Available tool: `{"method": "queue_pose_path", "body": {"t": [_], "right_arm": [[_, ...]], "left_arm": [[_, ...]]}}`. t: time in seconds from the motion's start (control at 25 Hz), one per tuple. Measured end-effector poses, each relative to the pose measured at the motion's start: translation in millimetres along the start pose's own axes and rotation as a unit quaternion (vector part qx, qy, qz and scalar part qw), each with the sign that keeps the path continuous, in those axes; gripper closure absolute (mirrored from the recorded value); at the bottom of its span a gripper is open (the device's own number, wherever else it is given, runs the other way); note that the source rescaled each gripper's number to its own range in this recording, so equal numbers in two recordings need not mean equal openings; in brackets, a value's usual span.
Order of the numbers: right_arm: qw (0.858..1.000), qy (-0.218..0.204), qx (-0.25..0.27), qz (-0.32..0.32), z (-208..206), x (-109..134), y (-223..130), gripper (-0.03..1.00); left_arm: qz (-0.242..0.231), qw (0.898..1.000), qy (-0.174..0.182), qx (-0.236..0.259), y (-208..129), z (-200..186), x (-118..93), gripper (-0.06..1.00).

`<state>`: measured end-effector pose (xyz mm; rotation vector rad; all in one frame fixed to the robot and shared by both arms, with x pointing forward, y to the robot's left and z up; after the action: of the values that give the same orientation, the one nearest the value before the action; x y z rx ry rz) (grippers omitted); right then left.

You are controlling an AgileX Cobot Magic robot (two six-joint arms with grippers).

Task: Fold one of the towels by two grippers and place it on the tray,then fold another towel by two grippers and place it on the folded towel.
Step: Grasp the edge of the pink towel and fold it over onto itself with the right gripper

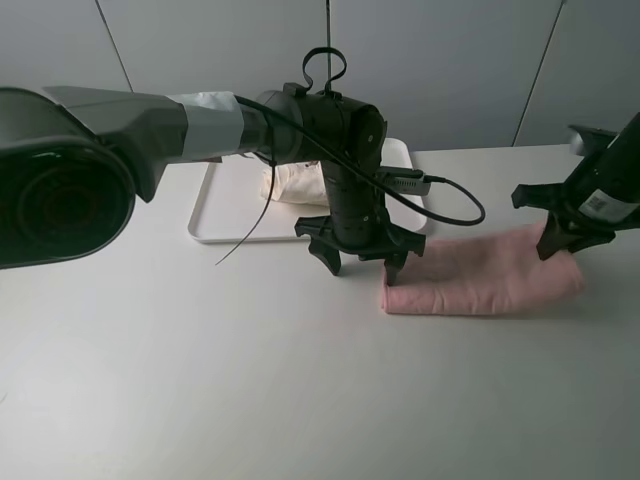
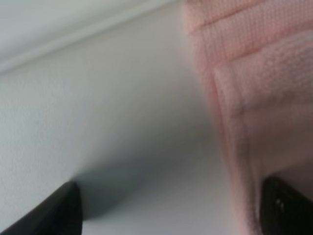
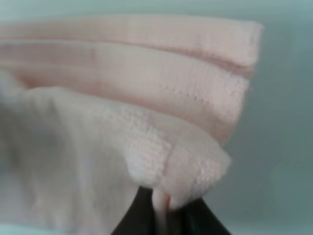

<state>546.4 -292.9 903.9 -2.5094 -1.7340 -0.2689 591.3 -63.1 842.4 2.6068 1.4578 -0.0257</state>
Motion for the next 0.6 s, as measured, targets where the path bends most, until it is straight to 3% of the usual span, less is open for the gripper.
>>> {"method": "queue_pose_path", "body": {"t": [0.36, 0.6], "right_arm": [[0.988, 0.144, 0.050, 0.014, -9, 35, -12, 0.89], [0.985, 0.162, 0.051, -0.019, -6, 61, -22, 0.89]], "left_arm": [[0.010, 1.000, 0.000, 0.002, 0, 0, 0, 0.01], [0.013, 1.000, 0.002, 0.004, -1, 0, 0, 0.15]]}}
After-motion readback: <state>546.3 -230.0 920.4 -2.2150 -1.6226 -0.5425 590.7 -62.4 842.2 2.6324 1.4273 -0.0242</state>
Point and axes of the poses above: a point on each arm's last joint axis where the gripper is mounted, z pointing out along that axis toward the gripper, x along the wrist's bending axis when the last joint is at zero, y = z × x, the point moved 3 cm from there along z, pointing out along that axis toward the gripper, and after that the axes turned 12 degrees about z, right-handed, at the moved point
